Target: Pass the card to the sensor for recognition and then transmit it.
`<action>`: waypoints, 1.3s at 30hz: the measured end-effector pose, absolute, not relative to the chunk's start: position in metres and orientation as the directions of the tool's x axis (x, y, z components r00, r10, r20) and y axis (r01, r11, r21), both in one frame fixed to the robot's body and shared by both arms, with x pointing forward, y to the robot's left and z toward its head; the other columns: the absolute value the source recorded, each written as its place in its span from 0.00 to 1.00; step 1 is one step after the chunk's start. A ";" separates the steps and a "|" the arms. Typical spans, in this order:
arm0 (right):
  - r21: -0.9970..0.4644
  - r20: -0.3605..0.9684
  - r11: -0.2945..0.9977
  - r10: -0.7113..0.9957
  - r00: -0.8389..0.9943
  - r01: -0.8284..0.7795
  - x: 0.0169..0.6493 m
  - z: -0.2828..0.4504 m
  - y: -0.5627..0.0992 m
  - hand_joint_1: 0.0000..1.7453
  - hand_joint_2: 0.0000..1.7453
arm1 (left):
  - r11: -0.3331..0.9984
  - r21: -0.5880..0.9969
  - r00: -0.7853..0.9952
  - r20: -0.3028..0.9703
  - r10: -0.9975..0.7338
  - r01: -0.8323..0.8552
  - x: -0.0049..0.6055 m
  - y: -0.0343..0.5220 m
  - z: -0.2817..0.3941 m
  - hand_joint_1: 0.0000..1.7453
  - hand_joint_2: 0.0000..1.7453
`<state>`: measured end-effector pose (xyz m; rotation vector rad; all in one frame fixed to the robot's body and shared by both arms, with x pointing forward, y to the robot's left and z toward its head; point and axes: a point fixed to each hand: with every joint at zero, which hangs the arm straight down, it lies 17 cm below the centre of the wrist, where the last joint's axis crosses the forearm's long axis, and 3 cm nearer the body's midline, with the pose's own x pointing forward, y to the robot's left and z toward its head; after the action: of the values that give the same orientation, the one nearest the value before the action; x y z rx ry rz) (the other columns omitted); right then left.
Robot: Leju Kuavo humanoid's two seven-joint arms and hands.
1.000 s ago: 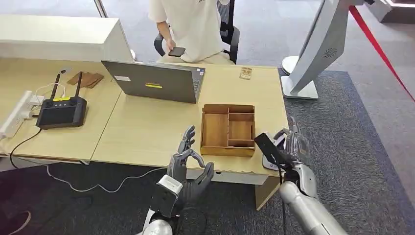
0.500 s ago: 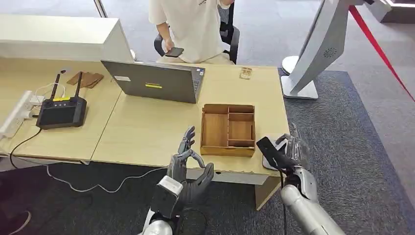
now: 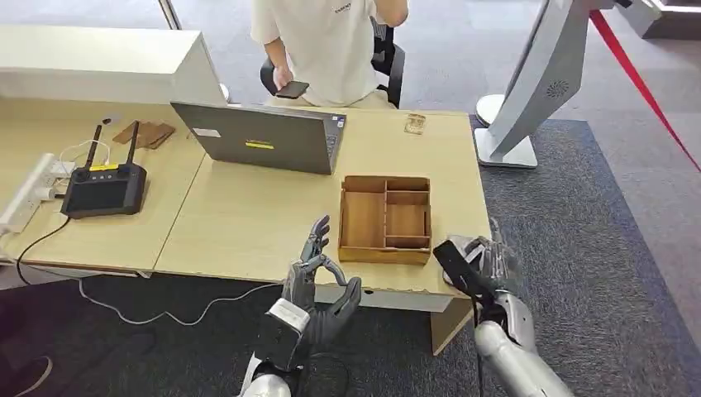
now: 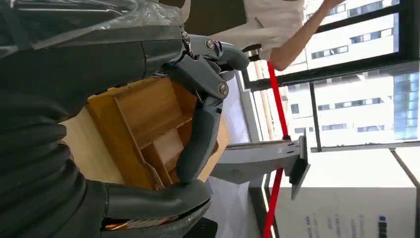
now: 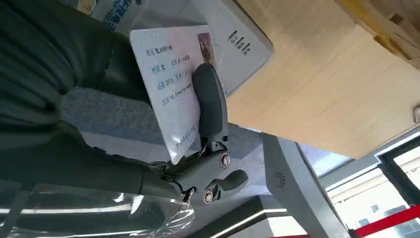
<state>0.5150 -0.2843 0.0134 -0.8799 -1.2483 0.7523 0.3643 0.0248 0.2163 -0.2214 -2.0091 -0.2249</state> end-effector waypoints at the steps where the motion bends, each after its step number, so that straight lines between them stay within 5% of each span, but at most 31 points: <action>1: -0.877 0.471 0.479 0.866 0.169 -0.011 0.515 0.013 -0.283 1.00 1.00 | 0.965 0.059 -0.428 0.902 0.057 0.255 0.364 0.025 0.216 0.00 1.00; 19: -0.853 0.516 0.522 0.845 0.144 -0.010 0.512 0.012 -0.271 1.00 1.00 | 0.965 0.054 -0.424 0.904 0.062 0.256 0.365 0.025 0.216 0.00 1.00; 39: -0.601 0.752 0.728 0.655 -0.073 0.330 0.537 0.160 -0.274 1.00 1.00 | 0.965 0.044 -0.418 0.906 0.071 0.257 0.365 0.025 0.216 0.00 1.00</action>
<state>0.5367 -0.2737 0.1604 -0.7969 -1.6757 0.3216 0.3655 0.0253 0.2157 -0.2338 -1.9985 -0.2102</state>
